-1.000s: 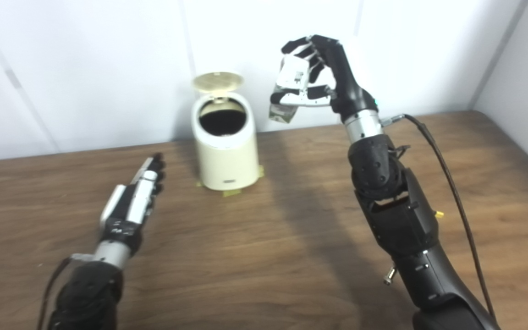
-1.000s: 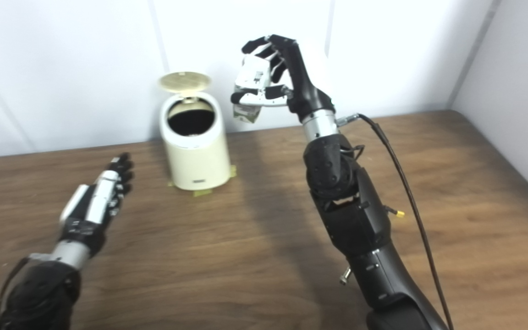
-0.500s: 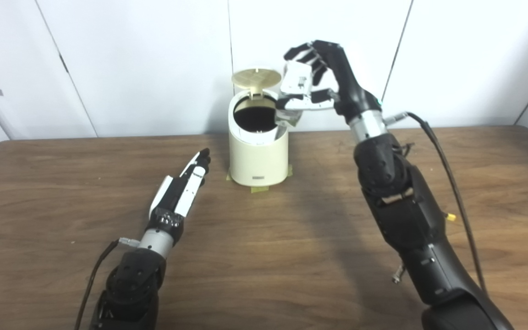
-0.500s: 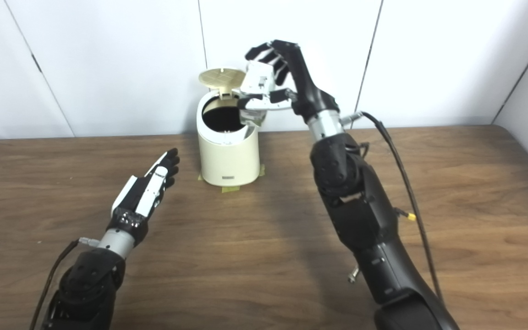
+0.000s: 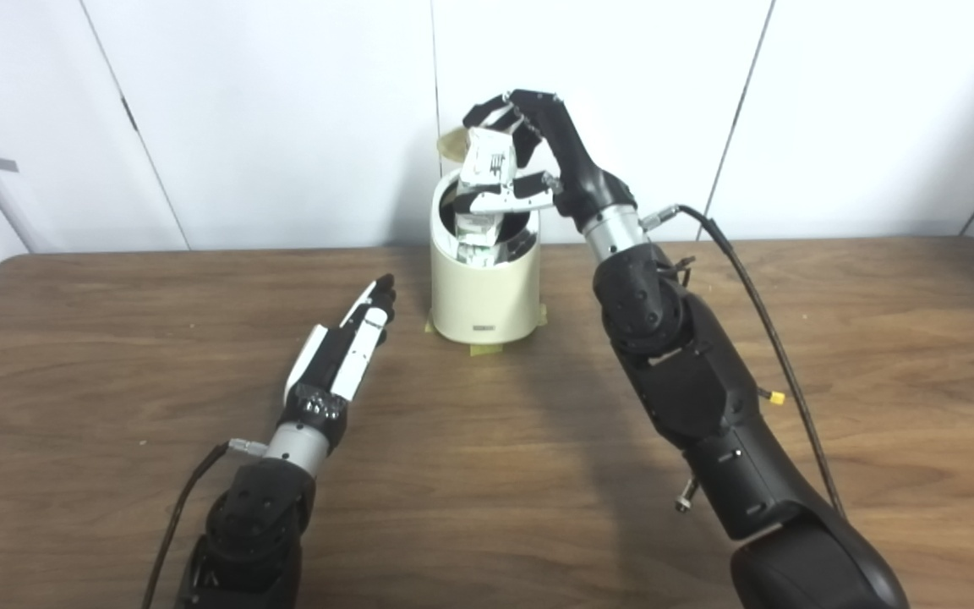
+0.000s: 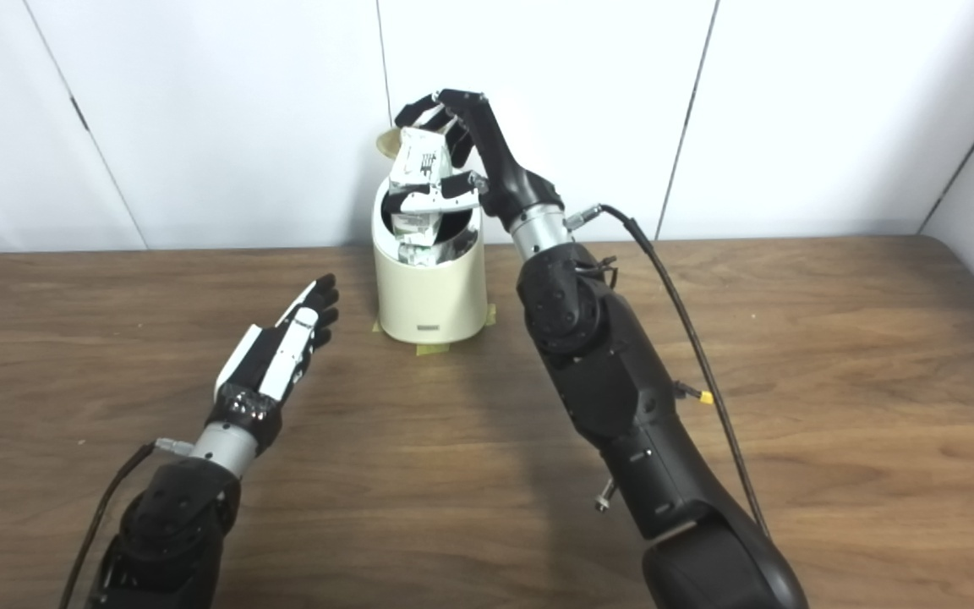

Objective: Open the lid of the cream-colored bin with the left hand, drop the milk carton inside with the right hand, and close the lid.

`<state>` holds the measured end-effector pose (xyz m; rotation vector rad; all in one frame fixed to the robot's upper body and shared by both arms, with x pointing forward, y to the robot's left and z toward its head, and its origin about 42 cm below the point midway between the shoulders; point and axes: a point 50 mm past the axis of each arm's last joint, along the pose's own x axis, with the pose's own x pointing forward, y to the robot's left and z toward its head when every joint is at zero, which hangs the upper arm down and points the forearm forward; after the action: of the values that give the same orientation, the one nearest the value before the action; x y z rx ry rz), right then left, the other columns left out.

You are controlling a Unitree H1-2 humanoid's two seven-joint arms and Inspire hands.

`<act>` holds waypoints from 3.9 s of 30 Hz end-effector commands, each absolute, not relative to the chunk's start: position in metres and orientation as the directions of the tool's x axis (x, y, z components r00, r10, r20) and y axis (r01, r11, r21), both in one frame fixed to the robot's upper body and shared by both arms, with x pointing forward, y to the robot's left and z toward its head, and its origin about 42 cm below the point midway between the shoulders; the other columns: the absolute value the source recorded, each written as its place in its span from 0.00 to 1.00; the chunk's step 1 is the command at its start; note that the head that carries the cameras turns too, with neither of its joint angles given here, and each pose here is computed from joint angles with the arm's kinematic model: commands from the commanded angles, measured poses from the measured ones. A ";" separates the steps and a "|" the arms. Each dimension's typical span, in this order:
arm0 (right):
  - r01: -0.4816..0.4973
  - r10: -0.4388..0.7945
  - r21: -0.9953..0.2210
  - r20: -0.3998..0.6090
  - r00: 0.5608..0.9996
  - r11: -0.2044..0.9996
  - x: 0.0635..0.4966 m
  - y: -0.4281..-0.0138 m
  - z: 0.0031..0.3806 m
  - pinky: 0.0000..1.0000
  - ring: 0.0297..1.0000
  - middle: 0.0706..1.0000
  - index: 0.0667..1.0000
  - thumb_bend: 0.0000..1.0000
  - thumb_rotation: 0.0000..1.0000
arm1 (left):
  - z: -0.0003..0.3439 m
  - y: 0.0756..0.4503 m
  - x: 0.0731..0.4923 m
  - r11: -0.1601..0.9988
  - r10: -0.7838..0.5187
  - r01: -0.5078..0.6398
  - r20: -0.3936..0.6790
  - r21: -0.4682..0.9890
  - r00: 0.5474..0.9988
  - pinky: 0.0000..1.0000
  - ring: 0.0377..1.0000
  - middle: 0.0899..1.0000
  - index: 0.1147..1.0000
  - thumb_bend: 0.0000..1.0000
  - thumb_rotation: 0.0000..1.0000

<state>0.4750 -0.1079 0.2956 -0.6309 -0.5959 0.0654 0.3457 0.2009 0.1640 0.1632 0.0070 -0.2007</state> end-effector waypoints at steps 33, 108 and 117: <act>0.249 0.260 -0.557 0.678 0.688 0.792 0.486 -0.113 0.322 0.36 0.37 0.46 0.49 0.51 0.00 | 0.184 0.201 0.343 0.968 -0.190 0.179 0.047 0.175 0.981 1.00 0.99 0.99 0.99 0.51 1.00; 0.048 -0.043 -0.026 0.162 0.986 0.999 0.350 -0.229 0.197 0.72 0.76 0.75 0.70 0.63 0.54 | 0.273 0.224 0.425 0.970 -0.195 0.172 0.124 0.174 0.973 0.88 0.89 0.87 0.84 0.48 0.89; 0.043 -0.054 0.130 0.084 0.995 0.991 0.331 -0.220 0.170 0.91 0.90 0.86 0.88 0.57 0.98 | 0.307 0.207 0.464 0.943 -0.279 0.251 0.107 0.219 0.954 0.89 0.88 0.86 0.83 0.41 0.89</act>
<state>0.3283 -0.2218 0.1560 0.0992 -0.0112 -0.0497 0.4534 0.2125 0.2766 0.1843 -0.0623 -0.2504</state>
